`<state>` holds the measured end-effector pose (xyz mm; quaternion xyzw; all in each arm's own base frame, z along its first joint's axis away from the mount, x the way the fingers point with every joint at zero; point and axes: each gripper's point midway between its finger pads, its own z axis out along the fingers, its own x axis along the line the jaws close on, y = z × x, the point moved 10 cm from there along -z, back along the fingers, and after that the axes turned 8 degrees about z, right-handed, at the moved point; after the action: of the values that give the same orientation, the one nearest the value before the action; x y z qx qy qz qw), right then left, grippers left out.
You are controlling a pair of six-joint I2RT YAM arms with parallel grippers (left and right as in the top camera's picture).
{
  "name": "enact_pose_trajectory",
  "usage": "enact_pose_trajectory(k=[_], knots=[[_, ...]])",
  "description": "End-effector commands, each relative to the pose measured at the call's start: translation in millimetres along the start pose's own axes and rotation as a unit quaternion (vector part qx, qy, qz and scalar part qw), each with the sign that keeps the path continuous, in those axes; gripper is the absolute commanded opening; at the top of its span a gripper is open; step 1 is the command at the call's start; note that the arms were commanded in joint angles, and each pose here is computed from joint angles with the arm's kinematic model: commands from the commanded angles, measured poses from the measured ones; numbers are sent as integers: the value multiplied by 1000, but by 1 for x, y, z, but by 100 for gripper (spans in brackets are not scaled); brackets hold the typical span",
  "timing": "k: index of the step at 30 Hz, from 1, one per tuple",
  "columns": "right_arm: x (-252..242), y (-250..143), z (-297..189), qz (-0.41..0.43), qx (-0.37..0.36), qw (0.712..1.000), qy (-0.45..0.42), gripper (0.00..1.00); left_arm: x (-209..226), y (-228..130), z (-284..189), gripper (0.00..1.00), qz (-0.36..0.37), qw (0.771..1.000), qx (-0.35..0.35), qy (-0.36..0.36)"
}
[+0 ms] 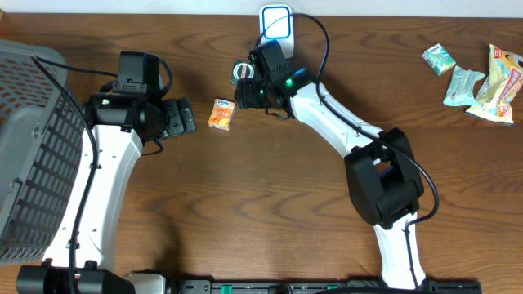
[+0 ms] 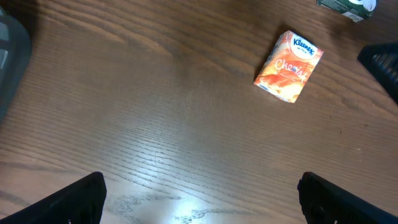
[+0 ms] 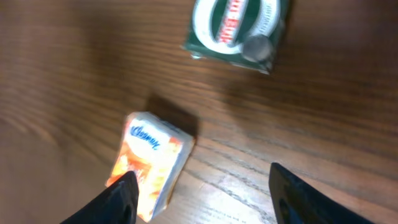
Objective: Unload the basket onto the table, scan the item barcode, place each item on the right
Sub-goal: 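Reach the right gripper to the orange Kleenex pack and grasp it, then lift the orange Kleenex pack and carry it rightward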
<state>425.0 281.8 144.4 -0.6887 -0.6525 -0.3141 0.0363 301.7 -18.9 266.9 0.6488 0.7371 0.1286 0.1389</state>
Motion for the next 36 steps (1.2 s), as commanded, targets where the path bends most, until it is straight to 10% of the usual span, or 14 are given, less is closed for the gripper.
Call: enact_pose_trajectory(k=[1, 21, 29, 36], knots=[[-8, -13, 12, 51, 19, 998, 23, 60, 1, 1, 1, 98, 3, 1000, 0, 7], [1, -43, 60, 126, 73, 984, 102, 66, 1, 1, 0, 98, 3, 1000, 0, 7], [0, -48, 62, 125, 72, 986, 86, 41, 1, 1, 0, 98, 3, 1000, 0, 7], [1, -52, 67, 122, 66, 988, 73, 49, 1, 1, 0, 97, 3, 1000, 0, 7]])
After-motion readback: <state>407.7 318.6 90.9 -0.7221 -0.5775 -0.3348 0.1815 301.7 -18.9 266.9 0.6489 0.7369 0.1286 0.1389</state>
